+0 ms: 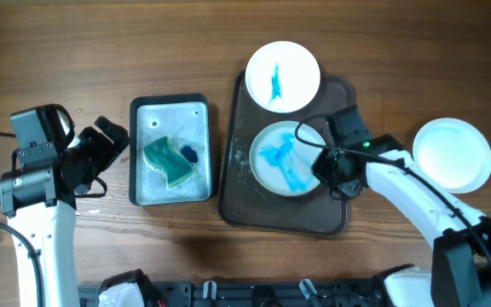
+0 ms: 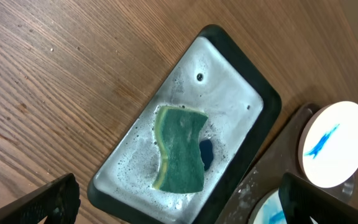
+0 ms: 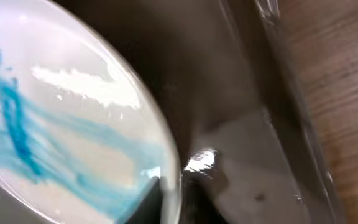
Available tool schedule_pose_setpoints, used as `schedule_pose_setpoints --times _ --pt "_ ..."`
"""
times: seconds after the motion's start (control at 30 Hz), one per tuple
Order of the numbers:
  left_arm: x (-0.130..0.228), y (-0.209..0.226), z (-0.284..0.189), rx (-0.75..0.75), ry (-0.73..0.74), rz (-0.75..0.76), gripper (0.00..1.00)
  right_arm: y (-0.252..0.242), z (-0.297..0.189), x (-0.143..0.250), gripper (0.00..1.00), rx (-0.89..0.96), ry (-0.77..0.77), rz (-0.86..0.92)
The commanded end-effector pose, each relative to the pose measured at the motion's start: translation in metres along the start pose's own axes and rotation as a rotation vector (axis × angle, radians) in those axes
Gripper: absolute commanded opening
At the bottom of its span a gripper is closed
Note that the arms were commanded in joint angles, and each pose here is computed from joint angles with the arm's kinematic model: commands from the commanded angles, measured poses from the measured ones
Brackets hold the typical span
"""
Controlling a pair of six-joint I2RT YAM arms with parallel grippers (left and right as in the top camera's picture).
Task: Clean dirty plates on tray and stack at the side
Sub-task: 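Drag the blue-streaked plate left to the tray center with right gripper, then reach the left gripper into the basin and grasp the green sponge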
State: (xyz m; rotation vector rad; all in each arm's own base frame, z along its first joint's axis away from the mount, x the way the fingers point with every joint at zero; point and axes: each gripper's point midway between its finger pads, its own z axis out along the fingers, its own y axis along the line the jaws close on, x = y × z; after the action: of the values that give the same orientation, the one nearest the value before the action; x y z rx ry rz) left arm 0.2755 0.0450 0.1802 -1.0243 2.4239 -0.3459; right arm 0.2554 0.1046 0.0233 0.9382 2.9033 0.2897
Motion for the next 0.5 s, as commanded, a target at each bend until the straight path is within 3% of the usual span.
schedule_pose_setpoints --times 0.0,0.1,0.27,0.33,0.47 --pt "-0.005 -0.003 -0.006 0.015 -0.021 0.004 1.0 -0.003 -0.004 -0.005 0.29 0.012 -0.044 0.027" --pt "-0.005 -0.003 -0.006 0.015 -0.021 0.004 1.0 0.015 -0.025 -0.015 0.33 -0.06 -0.107 -0.197" --pt "-0.005 -0.003 -0.006 0.015 -0.021 0.003 1.0 0.037 -0.069 -0.029 0.66 -0.116 -0.25 -0.623" --pt "-0.012 -0.008 -0.006 0.035 -0.049 -0.006 1.0 0.035 -0.074 -0.035 0.66 -0.096 -0.286 -0.634" --pt "-0.018 -0.012 -0.007 0.05 -0.074 0.001 1.0 0.038 -0.062 -0.041 0.53 -0.082 -0.291 -0.711"
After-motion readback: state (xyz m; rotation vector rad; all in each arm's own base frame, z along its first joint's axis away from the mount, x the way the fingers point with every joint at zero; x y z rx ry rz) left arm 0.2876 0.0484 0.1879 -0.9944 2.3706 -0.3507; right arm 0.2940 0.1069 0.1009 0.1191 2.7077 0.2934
